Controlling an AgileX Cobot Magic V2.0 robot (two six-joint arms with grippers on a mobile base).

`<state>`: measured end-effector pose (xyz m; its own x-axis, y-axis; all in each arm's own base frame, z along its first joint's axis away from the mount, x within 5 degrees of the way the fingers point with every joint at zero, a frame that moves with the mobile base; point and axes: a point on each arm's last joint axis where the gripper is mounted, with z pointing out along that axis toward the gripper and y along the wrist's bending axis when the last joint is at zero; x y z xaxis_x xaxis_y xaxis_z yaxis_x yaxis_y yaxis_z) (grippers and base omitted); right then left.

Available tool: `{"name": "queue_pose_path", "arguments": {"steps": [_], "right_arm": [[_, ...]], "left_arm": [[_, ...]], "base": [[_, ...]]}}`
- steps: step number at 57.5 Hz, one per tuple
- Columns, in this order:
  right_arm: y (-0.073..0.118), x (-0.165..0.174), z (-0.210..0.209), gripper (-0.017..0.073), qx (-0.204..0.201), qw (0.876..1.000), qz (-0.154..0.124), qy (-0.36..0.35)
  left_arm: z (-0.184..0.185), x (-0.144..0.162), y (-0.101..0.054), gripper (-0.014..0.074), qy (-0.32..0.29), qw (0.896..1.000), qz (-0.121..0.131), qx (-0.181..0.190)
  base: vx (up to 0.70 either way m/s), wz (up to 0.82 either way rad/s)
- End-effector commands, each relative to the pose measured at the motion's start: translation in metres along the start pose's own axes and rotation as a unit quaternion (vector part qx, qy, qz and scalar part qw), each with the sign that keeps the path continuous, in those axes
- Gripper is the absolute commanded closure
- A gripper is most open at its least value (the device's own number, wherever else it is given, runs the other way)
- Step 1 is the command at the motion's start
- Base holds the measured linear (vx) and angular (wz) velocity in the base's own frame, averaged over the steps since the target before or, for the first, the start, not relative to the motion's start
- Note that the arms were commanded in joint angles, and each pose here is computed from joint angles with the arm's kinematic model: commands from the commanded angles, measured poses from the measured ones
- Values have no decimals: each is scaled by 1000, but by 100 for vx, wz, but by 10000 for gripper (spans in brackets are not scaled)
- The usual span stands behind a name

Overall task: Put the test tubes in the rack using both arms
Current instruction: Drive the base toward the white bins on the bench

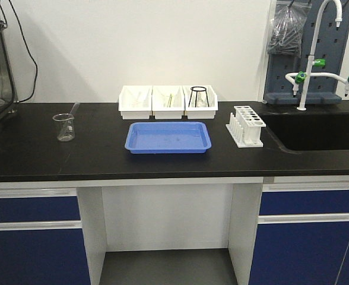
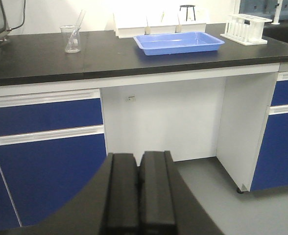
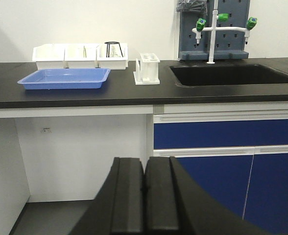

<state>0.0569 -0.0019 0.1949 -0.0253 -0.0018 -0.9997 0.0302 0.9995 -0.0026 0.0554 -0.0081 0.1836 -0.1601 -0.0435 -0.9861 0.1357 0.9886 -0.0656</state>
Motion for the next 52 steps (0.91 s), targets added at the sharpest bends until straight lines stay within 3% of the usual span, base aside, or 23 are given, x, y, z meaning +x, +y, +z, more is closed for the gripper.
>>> {"name": "queue_pose_path", "arguments": {"steps": [1, 52], "right_arm": [[0, -4, 0, 566, -3, 999, -4, -36], [0, -4, 0, 566, -3, 999, -4, -36]], "left_arm": [[0, 0, 0, 608, -37, 999, -4, 4], [0, 0, 0, 608, -37, 999, -4, 4]], "base": [[0, 0], [1, 0]]}}
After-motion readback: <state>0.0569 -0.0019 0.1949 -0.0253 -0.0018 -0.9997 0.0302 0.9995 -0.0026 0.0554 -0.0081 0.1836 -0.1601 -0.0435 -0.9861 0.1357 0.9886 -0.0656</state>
